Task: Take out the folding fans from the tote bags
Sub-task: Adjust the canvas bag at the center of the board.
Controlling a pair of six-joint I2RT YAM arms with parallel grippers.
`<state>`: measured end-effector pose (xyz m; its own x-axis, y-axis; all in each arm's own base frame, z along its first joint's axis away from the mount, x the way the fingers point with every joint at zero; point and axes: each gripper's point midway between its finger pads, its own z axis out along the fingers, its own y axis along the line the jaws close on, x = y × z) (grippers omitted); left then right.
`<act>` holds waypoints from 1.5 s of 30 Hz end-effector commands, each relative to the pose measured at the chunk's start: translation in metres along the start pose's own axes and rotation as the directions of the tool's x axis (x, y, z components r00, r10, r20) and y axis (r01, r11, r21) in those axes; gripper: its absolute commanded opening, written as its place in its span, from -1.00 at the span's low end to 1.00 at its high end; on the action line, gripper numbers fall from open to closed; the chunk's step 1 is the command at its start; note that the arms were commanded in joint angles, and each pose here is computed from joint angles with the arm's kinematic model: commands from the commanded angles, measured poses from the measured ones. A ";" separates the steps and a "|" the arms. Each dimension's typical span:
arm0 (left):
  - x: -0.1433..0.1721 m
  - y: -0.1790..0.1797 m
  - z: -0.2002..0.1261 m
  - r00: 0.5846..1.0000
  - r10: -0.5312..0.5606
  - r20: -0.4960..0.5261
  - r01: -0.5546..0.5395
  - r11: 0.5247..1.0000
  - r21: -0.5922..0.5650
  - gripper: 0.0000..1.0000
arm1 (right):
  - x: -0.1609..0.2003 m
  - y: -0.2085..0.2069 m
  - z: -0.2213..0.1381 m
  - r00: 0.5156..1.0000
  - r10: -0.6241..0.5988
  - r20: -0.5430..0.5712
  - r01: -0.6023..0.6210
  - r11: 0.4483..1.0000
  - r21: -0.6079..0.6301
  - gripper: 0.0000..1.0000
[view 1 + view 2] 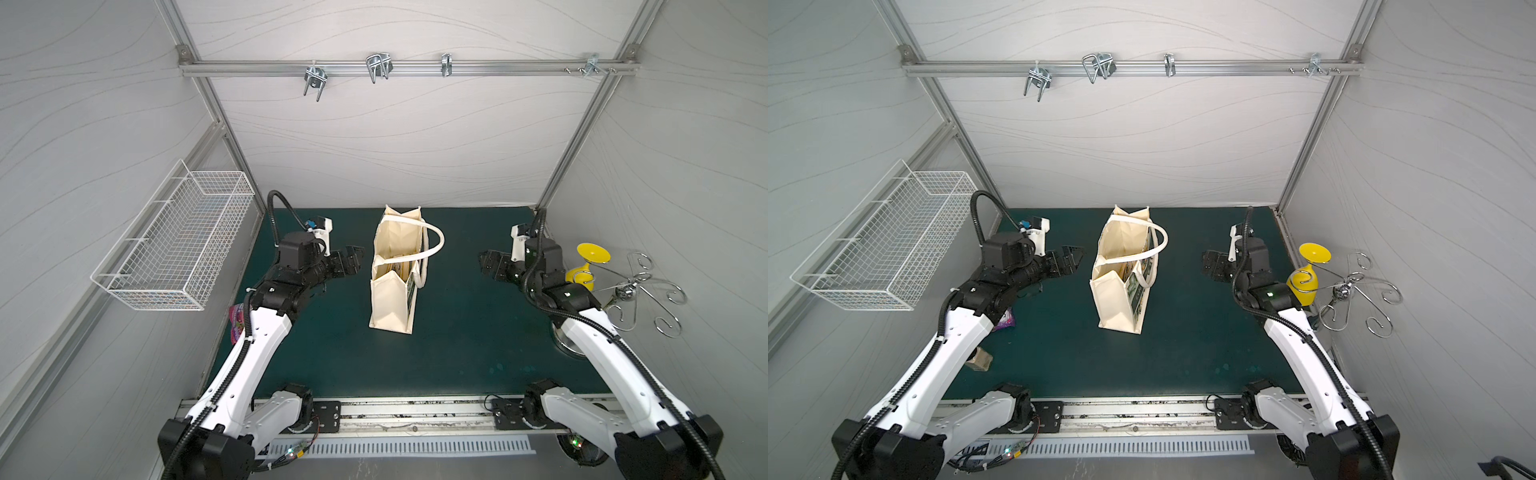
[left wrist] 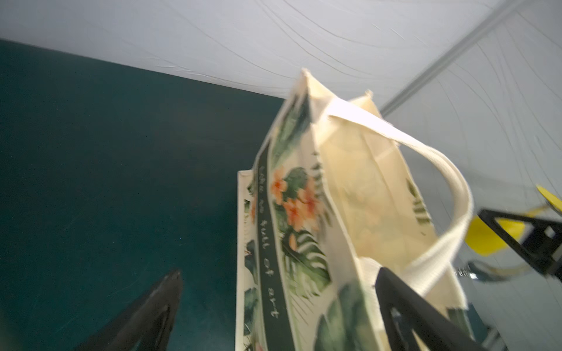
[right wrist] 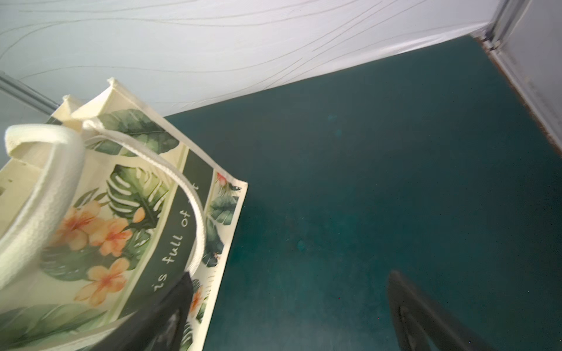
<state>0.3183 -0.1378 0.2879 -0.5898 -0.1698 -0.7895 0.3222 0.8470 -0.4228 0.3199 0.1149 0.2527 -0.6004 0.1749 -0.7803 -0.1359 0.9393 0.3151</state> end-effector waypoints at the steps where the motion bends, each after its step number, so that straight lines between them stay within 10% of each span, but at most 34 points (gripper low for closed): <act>1: -0.017 -0.055 -0.011 0.984 0.174 0.028 -0.176 0.973 0.146 0.99 | 0.010 0.018 0.000 0.996 -0.003 -0.094 -0.002 0.998 -0.055 0.99; 9: 0.001 -0.116 0.018 0.927 0.365 -0.086 -0.334 0.908 0.252 0.98 | 0.008 0.034 -0.002 0.993 -0.027 -0.114 0.017 0.996 -0.088 0.99; 16: 0.024 -0.153 0.051 0.770 0.616 -0.166 -0.588 0.786 0.192 0.96 | 0.011 0.024 -0.003 0.991 -0.015 -0.136 0.010 0.999 -0.031 0.98; 34: 0.033 -0.143 0.112 0.561 0.770 -0.303 -0.811 0.584 -0.016 0.87 | 0.014 0.011 0.000 0.992 -0.005 -0.125 0.009 0.999 0.031 0.99; 45: 0.015 -0.151 0.106 0.624 0.745 -0.235 -0.775 0.630 -0.060 -0.58 | 0.014 0.014 -0.002 0.992 -0.004 -0.123 0.005 1.000 0.014 0.99</act>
<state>0.3374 -0.3181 0.2547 -0.3436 0.7057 -0.6197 0.6457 0.6566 0.3897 0.3120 0.1319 0.2452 -0.6943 0.1267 -0.7085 -0.1325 0.9451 0.2988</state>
